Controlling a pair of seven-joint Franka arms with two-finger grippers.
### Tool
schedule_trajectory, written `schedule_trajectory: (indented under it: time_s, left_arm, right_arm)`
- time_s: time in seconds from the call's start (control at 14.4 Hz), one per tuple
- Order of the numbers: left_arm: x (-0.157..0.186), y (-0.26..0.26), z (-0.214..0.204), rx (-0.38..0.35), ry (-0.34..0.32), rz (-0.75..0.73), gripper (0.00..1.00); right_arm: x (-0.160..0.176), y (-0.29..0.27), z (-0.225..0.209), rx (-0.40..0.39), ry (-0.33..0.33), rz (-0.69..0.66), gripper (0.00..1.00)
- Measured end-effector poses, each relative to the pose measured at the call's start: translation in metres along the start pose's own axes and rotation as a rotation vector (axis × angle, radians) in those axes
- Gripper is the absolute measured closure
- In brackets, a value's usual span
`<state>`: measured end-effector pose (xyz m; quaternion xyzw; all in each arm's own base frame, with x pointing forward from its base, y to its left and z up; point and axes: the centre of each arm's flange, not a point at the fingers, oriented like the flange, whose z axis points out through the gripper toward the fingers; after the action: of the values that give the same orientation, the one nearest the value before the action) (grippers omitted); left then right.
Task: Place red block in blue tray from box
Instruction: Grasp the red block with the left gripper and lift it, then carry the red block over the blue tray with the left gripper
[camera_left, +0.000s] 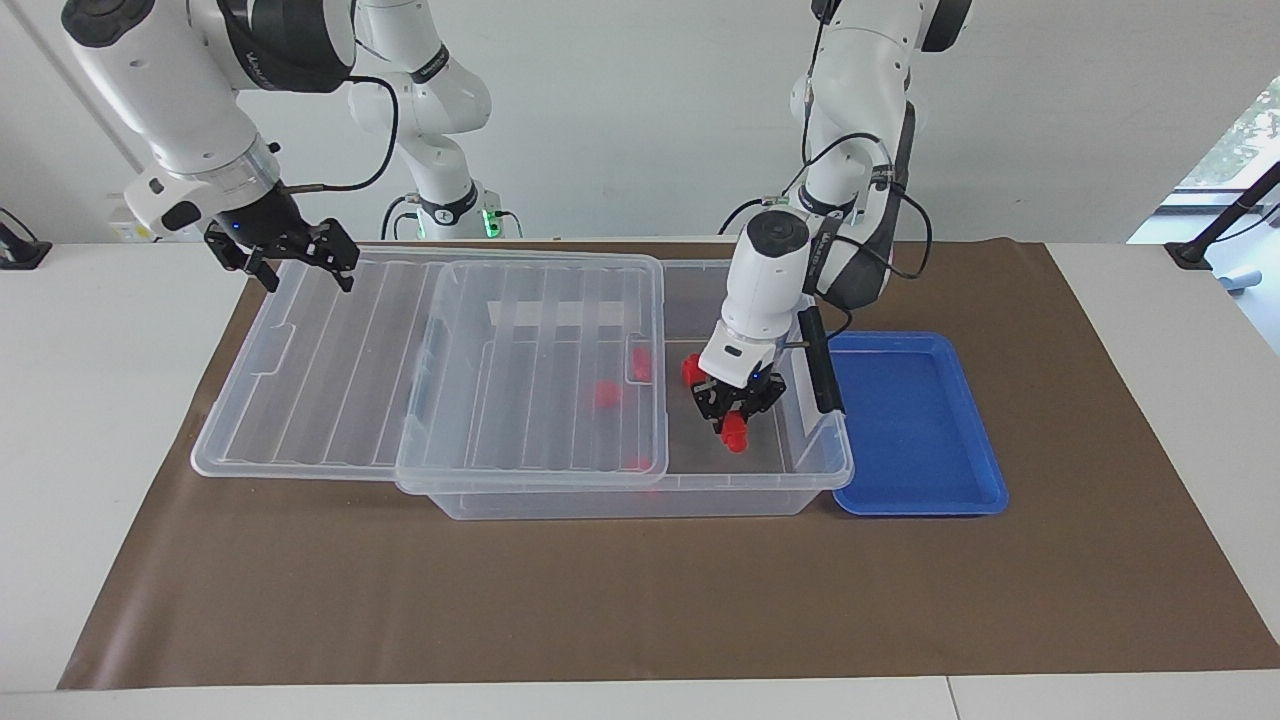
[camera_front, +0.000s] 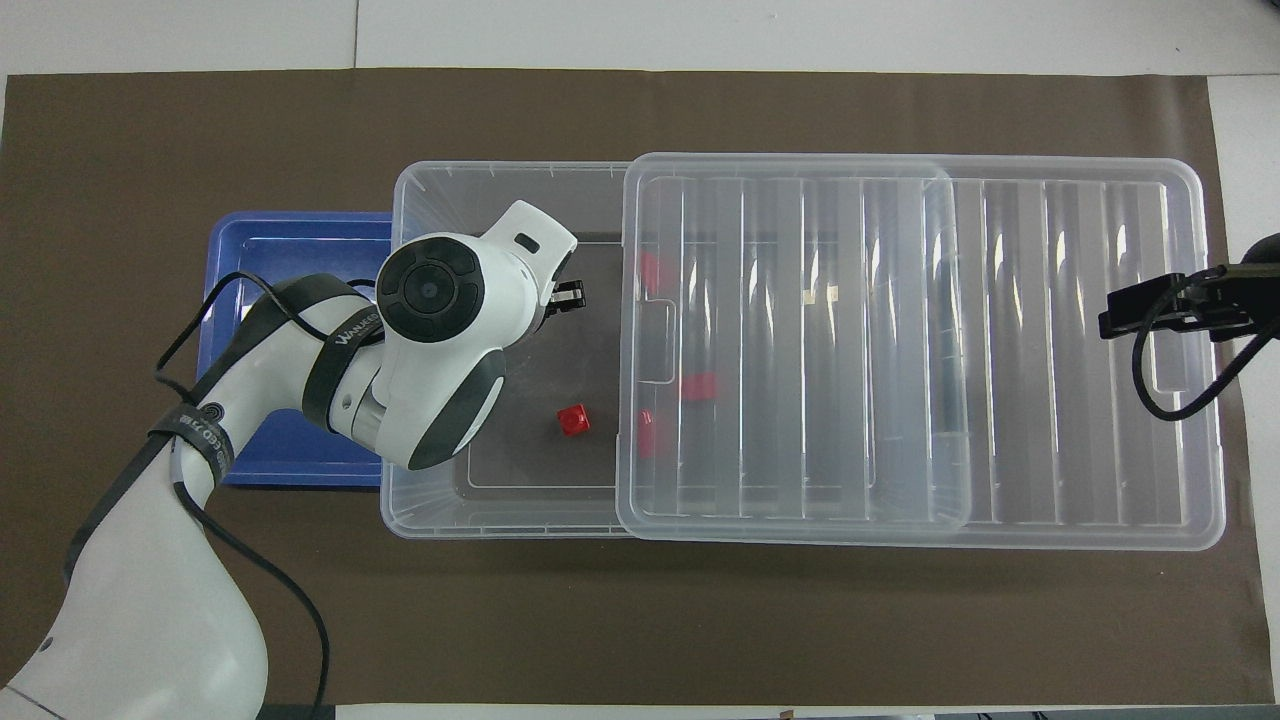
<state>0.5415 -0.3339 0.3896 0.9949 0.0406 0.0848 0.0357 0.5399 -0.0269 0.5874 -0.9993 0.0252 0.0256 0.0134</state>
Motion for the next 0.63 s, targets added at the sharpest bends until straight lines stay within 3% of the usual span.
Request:
schedule_trajectory:
  time_s: [0.21,0.28,0.63]
  left_arm:
    - [-0.003,-0.006,-0.056,0.018,-0.002,-0.005,0.65]
    - [-0.005,-0.01,-0.075,0.025,-0.003,-0.008,0.65]
    - [-0.005,-0.053,-0.139,0.065,-0.021,0.007,0.65]
  right_arm:
    - [0.001,0.002,0.0,0.0,0.006,-0.01,0.0]
    - [0.001,0.006,-0.001,-0.001,0.012,-0.028,0.07]
    - [0.001,0.072,0.012,-0.004,0.055,-0.112,0.65]
